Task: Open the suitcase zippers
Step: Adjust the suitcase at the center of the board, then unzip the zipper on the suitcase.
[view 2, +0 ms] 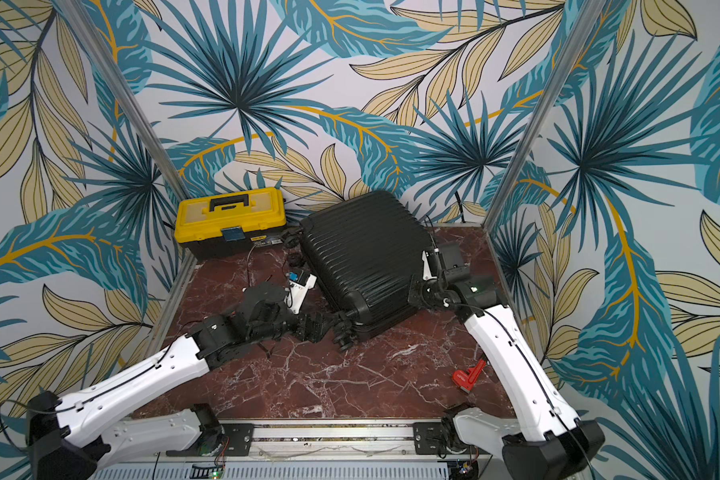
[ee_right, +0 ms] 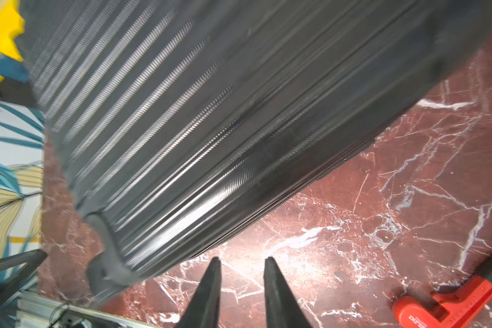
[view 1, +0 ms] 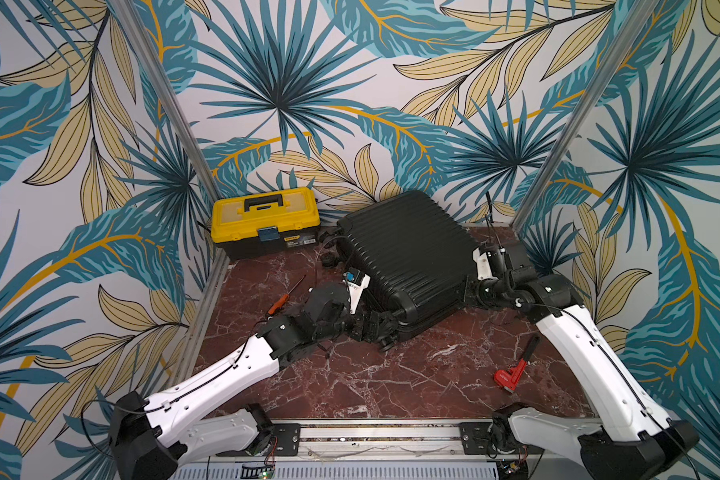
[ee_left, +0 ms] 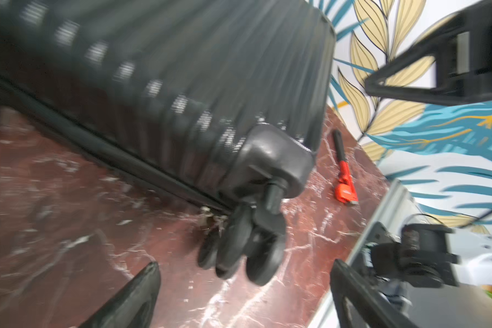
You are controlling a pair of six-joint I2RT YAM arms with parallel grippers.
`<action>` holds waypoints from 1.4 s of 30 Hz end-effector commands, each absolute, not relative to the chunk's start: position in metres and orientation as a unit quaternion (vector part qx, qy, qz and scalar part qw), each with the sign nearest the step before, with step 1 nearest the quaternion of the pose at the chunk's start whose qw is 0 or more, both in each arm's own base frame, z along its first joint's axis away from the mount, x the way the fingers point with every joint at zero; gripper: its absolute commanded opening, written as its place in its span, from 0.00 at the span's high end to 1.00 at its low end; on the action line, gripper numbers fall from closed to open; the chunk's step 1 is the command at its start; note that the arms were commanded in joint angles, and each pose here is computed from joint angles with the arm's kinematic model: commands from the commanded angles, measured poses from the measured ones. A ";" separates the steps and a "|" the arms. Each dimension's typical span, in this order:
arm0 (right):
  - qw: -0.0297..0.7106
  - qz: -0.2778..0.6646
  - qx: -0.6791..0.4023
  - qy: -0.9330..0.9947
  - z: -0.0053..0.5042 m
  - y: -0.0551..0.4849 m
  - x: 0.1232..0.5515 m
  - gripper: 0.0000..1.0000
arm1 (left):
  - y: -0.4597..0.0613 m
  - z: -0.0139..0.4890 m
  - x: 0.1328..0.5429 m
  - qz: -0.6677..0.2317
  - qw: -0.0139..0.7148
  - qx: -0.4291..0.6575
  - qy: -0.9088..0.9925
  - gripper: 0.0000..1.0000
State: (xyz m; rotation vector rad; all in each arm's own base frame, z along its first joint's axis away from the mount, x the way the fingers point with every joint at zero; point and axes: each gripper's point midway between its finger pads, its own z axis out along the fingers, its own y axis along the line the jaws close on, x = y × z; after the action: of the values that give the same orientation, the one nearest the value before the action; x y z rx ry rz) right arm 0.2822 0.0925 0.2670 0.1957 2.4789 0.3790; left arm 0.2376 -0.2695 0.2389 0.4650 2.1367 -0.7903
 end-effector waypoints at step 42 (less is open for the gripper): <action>0.554 0.255 -0.109 0.785 0.312 0.126 0.261 0.52 | -0.321 0.138 0.254 -0.265 0.644 0.343 0.630 0.43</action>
State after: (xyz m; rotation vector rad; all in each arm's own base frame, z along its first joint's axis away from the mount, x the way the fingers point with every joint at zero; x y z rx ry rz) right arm 0.2598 0.1239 0.3161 -0.2553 1.8607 0.5883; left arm 0.2520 -0.3113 0.1148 0.8231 1.5174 -0.5271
